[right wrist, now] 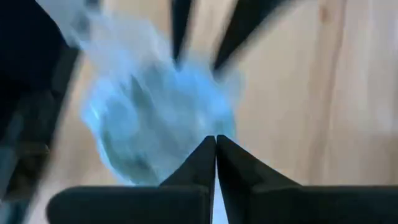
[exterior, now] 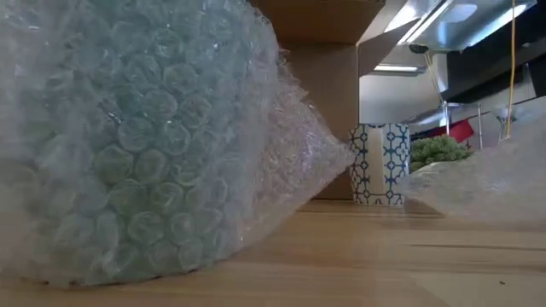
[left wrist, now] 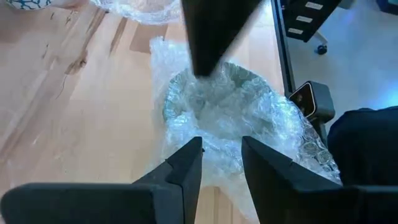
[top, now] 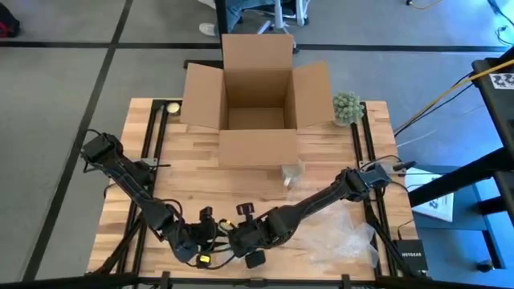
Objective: Wrap mug
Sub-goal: Wrap the green mug with bubble wrap
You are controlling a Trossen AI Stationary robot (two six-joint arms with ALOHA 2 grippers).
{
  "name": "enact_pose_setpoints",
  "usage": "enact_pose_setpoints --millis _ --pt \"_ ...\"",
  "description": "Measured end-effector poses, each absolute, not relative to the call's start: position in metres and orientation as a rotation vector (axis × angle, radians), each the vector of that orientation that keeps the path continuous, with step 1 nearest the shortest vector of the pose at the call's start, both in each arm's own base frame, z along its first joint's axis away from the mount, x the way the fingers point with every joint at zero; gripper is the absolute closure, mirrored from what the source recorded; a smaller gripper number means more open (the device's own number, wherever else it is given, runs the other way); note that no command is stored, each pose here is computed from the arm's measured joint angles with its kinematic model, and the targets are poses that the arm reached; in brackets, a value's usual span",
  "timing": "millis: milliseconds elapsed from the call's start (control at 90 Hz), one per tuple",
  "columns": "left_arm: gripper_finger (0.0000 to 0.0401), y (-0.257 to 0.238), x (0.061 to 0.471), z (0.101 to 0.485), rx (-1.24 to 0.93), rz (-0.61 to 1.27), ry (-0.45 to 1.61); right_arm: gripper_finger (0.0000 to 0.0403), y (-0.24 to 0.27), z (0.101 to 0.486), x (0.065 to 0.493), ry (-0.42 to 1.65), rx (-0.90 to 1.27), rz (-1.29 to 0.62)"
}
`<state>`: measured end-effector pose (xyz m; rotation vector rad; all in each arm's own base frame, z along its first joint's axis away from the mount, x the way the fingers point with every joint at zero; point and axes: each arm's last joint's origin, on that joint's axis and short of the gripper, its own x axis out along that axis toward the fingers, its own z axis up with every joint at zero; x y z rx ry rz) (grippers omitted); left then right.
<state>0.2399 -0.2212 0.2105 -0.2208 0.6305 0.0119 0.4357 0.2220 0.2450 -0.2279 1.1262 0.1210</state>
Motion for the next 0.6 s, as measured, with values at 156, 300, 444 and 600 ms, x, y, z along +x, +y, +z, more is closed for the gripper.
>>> enact_pose_setpoints --millis 156,300,444,600 --pt "0.0303 -0.223 0.238 0.211 -0.220 0.004 0.630 0.0402 0.218 0.229 0.423 1.264 -0.254 0.036" --pt "0.0303 -0.225 0.237 0.211 -0.219 -0.003 0.630 0.0402 0.224 0.226 0.412 1.301 -0.262 0.028" --pt "0.0303 -0.225 0.236 0.211 -0.222 -0.004 0.630 0.0402 0.228 0.208 0.398 1.421 -0.265 0.031" --pt "0.0303 -0.226 0.237 0.211 -0.221 -0.006 0.623 0.0402 0.237 0.192 0.409 1.316 -0.184 0.107"
